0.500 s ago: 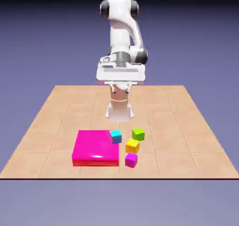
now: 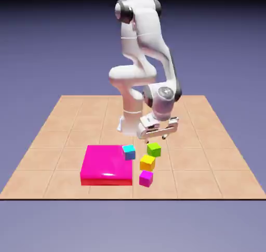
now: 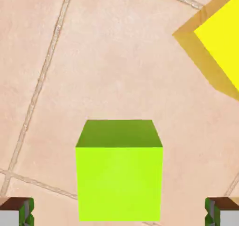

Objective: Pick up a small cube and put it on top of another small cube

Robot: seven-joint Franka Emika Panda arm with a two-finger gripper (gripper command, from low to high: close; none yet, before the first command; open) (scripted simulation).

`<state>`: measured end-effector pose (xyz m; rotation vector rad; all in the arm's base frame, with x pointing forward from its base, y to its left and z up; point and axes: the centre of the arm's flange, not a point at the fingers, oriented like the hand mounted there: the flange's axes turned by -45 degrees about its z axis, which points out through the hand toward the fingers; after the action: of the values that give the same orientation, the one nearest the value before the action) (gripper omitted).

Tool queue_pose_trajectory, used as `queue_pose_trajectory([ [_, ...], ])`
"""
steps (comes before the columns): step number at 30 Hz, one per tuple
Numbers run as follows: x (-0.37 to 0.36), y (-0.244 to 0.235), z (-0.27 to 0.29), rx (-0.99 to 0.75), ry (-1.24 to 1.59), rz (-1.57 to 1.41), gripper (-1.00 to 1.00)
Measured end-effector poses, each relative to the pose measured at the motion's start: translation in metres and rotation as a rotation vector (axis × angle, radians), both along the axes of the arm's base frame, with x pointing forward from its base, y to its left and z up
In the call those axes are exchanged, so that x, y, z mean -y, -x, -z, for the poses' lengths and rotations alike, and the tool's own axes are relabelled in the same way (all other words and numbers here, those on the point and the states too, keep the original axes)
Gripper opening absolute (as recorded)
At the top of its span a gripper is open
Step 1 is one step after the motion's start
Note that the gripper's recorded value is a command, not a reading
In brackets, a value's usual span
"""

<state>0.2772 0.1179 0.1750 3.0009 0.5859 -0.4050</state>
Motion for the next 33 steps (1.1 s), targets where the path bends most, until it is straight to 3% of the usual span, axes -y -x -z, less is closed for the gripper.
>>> queue_pose_trajectory([
  [5, 0.002, 0.009, 0.043, -0.001, -0.002, -0.003, 0.00],
  [6, 0.003, 0.012, 0.051, -0.002, -0.005, -0.003, -1.00],
  [17, -0.002, -0.001, -0.017, -0.002, -0.006, -0.002, -1.00],
  [27, 0.126, -0.122, -0.138, -0.002, -0.009, 0.116, -1.00],
  [32, 0.129, -0.113, -0.082, -0.002, -0.007, 0.116, -1.00],
  [33, 0.130, -0.109, -0.070, -0.002, -0.008, 0.117, 1.00],
])
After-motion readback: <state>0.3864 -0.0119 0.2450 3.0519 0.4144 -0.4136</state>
